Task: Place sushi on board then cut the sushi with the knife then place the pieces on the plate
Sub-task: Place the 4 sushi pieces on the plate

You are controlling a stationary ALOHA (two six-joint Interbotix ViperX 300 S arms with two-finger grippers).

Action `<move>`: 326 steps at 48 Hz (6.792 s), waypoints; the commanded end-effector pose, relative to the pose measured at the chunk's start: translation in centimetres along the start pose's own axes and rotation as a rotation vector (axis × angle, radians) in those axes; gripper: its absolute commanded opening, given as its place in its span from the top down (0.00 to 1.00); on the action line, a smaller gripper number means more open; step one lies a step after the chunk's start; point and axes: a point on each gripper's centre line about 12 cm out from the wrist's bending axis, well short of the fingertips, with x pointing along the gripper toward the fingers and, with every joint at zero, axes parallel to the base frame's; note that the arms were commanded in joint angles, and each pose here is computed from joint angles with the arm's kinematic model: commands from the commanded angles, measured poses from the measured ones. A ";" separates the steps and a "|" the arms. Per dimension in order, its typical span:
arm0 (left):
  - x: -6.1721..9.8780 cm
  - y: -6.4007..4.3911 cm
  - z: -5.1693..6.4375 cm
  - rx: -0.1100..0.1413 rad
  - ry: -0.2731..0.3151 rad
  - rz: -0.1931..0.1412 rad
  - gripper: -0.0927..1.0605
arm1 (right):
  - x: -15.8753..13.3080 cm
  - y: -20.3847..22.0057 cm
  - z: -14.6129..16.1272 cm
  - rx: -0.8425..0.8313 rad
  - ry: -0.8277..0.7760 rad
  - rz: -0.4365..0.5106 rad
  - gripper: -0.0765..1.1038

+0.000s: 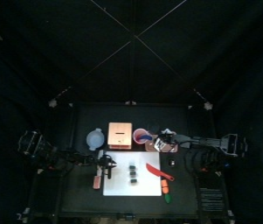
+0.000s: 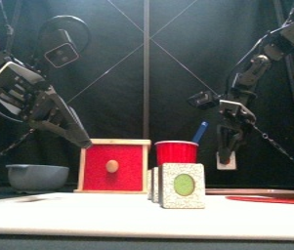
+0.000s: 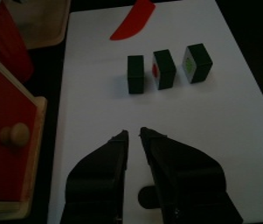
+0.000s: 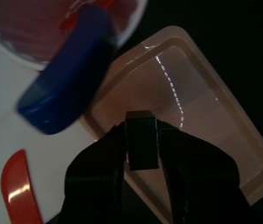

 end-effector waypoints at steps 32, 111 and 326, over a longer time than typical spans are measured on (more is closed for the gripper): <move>0.0 0.1 0.7 -0.005 -0.022 0.003 0.38 | 0.0 0.3 0.4 0.034 -0.035 0.028 0.28; 0.0 0.0 1.0 -0.002 -0.023 -0.001 0.38 | 1.0 21.3 2.8 -0.443 -0.125 0.300 0.20; 0.3 0.1 0.8 -0.013 0.004 -0.003 0.38 | 2.2 24.6 -0.7 -0.484 -0.079 0.364 0.24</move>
